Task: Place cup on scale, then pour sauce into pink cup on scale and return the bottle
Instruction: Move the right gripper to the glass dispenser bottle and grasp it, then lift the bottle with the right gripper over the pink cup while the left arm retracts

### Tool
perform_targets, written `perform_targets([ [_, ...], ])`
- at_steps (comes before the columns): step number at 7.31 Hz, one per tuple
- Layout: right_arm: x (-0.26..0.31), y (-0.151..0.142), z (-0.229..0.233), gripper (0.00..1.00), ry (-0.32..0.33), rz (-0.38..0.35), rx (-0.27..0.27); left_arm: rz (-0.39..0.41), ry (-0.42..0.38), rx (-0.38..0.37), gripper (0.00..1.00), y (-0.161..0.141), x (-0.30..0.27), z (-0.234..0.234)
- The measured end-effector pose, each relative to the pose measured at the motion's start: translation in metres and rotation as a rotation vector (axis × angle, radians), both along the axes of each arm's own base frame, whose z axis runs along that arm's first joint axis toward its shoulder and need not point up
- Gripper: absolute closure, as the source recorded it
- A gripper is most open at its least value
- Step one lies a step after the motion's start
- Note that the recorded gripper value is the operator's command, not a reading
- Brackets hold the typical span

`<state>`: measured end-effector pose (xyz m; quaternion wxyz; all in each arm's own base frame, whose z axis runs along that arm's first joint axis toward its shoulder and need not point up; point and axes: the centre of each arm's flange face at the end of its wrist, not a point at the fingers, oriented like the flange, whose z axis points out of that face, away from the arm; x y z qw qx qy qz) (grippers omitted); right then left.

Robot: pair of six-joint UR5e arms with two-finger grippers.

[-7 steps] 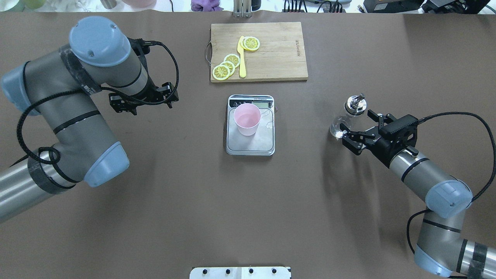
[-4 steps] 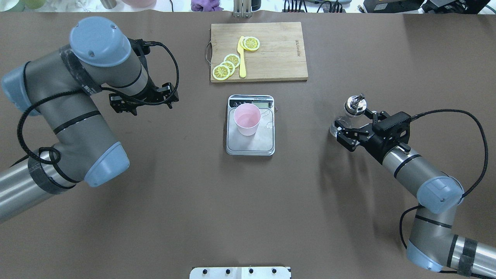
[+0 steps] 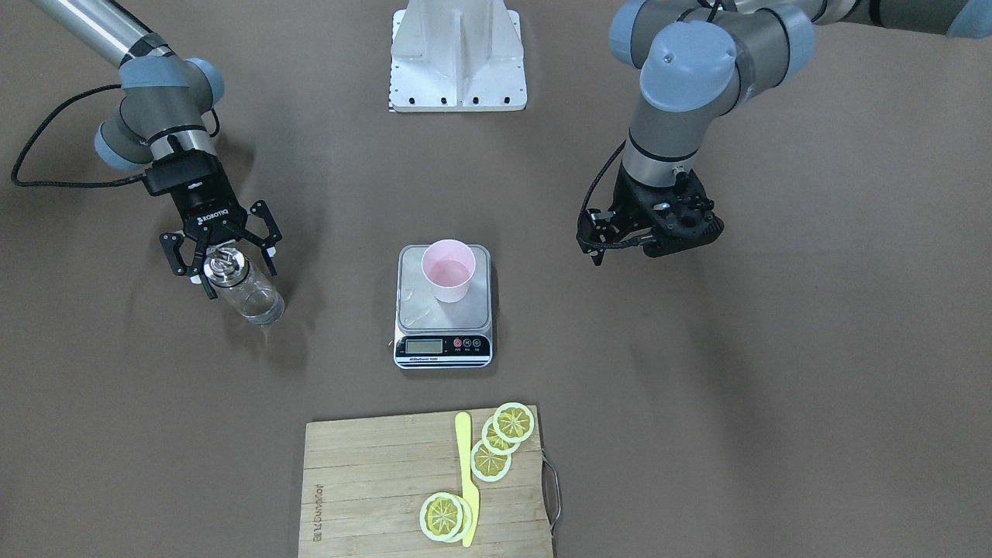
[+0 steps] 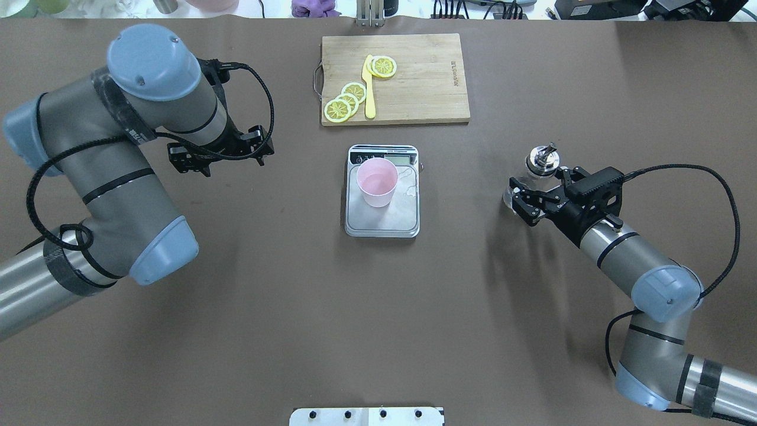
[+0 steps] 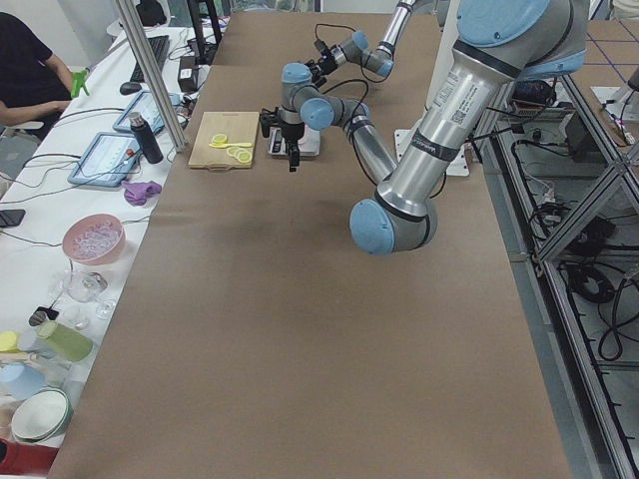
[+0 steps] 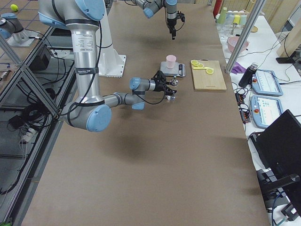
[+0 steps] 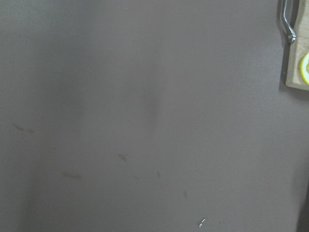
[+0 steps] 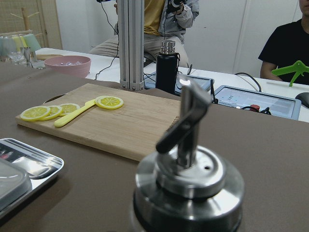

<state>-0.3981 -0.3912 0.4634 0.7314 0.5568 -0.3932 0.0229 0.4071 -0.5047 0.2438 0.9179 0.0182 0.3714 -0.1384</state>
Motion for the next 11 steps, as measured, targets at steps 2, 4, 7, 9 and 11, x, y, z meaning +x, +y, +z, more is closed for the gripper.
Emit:
perform_targets([
  [2,0.0,0.0,-0.001,1.0,-0.003,-0.004,0.0,0.0,0.001,0.0,0.01,0.0,0.0,0.0],
  [4,0.001,0.0,-0.007,1.0,-0.003,-0.007,0.003,0.0,0.002,0.0,0.01,0.0,0.0,-0.001],
  [7,0.013,0.003,-0.092,1.0,0.172,-0.008,-0.036,0.009,0.005,0.01,0.01,0.001,-0.001,-0.001],
  [9,0.025,0.009,-0.158,1.0,0.393,0.003,-0.041,0.065,-0.015,0.073,0.01,-0.003,-0.005,0.003],
  [11,0.015,0.016,-0.182,1.0,0.579,0.022,-0.01,0.134,-0.047,0.184,0.01,-0.022,-0.035,0.007],
])
